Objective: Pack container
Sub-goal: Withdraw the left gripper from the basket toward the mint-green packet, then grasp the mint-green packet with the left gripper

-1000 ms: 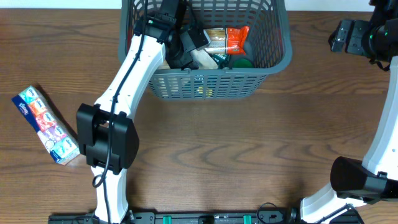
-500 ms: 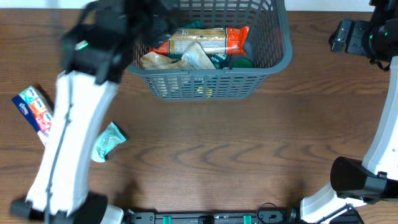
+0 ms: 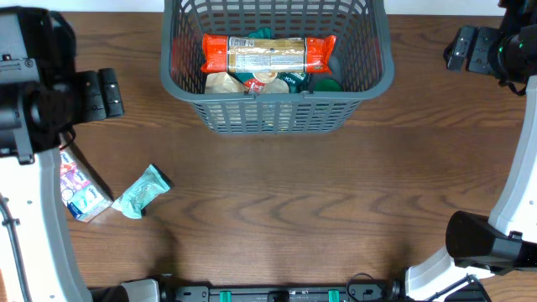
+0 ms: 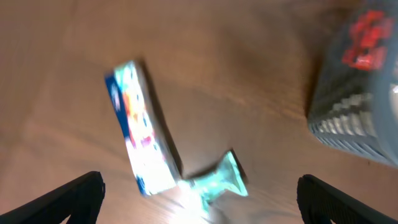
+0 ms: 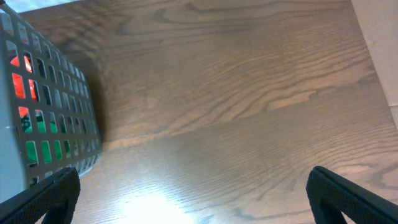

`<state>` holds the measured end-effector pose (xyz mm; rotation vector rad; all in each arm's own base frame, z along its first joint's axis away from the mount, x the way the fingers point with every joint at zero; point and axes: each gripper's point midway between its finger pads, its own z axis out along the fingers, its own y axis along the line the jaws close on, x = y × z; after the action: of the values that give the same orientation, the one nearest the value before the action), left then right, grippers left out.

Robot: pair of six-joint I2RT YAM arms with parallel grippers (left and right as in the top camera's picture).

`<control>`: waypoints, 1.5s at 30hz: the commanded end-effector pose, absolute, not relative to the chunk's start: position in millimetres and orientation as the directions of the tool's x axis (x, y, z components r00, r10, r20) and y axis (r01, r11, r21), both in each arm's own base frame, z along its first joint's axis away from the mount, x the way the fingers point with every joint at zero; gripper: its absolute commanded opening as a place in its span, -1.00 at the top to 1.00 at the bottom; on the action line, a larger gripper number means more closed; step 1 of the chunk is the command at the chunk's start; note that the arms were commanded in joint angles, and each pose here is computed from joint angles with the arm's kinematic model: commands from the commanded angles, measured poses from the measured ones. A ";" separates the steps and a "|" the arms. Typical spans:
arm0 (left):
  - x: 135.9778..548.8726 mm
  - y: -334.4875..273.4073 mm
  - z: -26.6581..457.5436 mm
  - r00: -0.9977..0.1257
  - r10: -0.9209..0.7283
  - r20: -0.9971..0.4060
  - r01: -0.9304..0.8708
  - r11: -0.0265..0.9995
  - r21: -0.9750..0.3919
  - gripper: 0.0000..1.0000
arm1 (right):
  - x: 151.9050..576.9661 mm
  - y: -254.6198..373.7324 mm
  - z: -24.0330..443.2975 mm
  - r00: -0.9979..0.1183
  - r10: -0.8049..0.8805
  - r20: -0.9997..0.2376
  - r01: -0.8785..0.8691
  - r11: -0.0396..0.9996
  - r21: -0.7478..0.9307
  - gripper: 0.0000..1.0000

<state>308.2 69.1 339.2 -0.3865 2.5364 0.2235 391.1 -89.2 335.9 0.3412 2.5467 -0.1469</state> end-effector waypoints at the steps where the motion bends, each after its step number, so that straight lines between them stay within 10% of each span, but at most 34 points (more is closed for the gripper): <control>1: 304.0 77.1 304.8 -0.670 -0.575 -0.470 -0.621 0.781 -0.070 -0.97 | 391.4 -94.7 333.1 -0.815 0.211 -0.540 0.279 0.959 -0.046 -0.99; 7: 288.9 74.2 226.0 -0.167 -0.953 -0.254 -0.962 0.214 -0.172 -0.97 | 391.3 -94.7 333.1 -0.815 0.211 -0.540 0.279 0.959 -0.046 -0.98; 14: 259.0 67.7 136.5 0.468 -0.872 -0.140 -0.883 -0.456 -0.113 -0.97 | 391.3 -94.6 333.0 -0.815 0.212 -0.539 0.279 0.959 -0.045 -0.99; 36: 248.9 58.1 1.4 0.576 -0.816 -0.039 -0.806 -0.560 -0.193 -0.85 | 383.1 -92.3 327.8 -0.836 0.216 -0.505 0.275 0.960 -0.045 -0.98; 45: 242.7 57.9 -7.4 0.533 -0.843 -0.071 -0.841 -0.519 -0.153 0.29 | 379.1 -91.5 325.5 -0.845 0.218 -0.488 0.275 0.960 -0.047 -0.99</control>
<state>248.7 55.5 -2.3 -2.6072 1.4143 -0.0686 379.8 -87.0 328.9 0.3421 2.6021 -0.1449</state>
